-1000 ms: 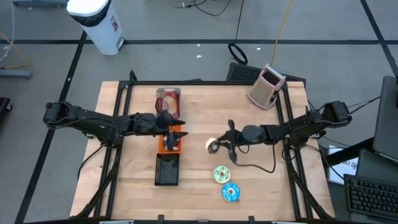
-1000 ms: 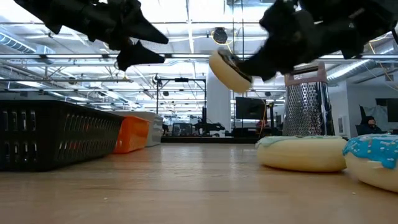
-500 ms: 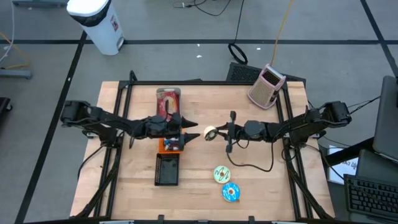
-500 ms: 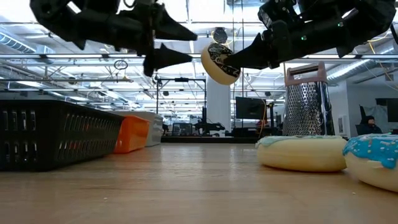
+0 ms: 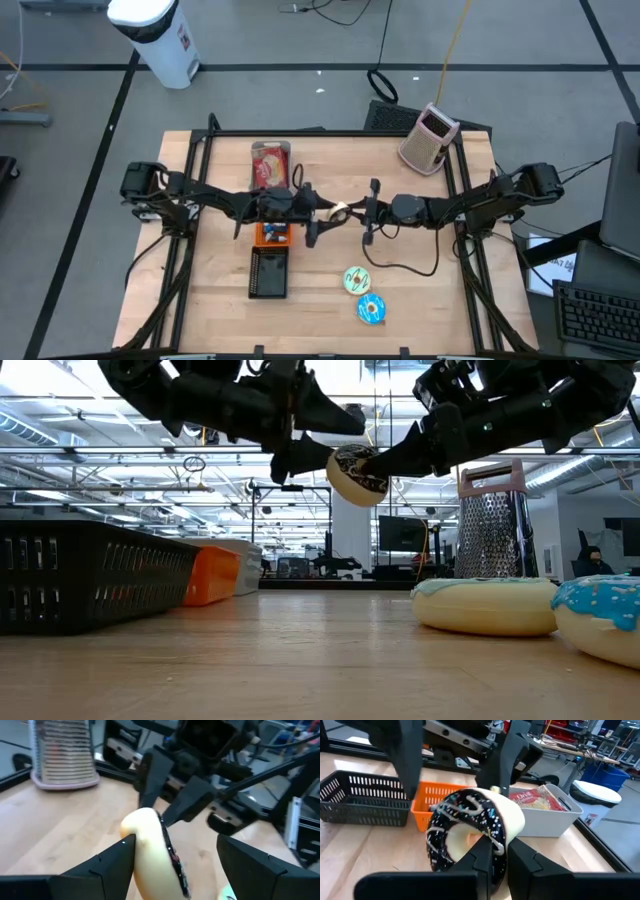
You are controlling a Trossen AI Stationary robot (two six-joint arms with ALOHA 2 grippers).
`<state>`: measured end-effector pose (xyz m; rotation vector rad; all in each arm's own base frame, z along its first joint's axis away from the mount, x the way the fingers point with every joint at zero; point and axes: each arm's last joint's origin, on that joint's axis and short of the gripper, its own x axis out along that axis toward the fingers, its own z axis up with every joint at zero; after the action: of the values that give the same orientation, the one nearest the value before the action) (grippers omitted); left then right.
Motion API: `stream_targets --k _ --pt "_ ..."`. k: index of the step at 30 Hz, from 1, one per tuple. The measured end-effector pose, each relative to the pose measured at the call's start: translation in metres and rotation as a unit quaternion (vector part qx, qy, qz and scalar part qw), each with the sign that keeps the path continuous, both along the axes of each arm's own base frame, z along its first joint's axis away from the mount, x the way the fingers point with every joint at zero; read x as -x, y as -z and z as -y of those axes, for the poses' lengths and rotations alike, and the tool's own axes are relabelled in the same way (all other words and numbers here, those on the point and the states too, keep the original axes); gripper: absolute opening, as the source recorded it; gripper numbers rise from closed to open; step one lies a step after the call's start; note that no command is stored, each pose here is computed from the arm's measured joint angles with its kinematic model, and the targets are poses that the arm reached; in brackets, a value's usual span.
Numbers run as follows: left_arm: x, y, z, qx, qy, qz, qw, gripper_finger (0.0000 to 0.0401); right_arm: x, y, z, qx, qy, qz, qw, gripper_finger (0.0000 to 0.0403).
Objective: Pick & Place Food Item
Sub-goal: Put the black donut into the black bin
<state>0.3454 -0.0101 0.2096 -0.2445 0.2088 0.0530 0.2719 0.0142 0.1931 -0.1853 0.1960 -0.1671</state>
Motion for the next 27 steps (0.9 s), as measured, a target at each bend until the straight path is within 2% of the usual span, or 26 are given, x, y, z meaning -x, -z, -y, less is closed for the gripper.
stream_targets --k 6,13,16,19,23,27 --pt "0.000 0.002 -0.003 -0.037 -0.042 -0.010 0.998 0.0278 -0.001 -0.003 -0.003 -0.006 -0.005 0.011 1.000 0.0024" --pt "0.001 0.002 -0.004 -0.049 -0.049 -0.016 0.997 0.0278 0.000 -0.003 -0.007 0.006 -0.015 0.012 1.000 0.0025" --pt "0.001 0.002 -0.003 -0.047 -0.043 -0.017 0.998 0.0265 0.000 -0.003 -0.007 0.006 -0.015 0.012 1.000 0.0026" --pt "0.001 0.002 -0.002 -0.042 -0.021 -0.016 0.999 0.0224 0.000 -0.003 -0.007 0.004 -0.015 0.012 1.000 0.0037" --pt "0.004 -0.002 -0.001 -0.025 -0.002 -0.021 0.999 0.0144 0.000 -0.003 -0.008 -0.020 -0.026 0.016 0.999 0.0064" --pt "0.021 -0.018 -0.001 -0.024 0.000 -0.055 0.998 0.0069 0.000 -0.005 -0.008 -0.046 -0.024 0.023 0.998 0.0098"
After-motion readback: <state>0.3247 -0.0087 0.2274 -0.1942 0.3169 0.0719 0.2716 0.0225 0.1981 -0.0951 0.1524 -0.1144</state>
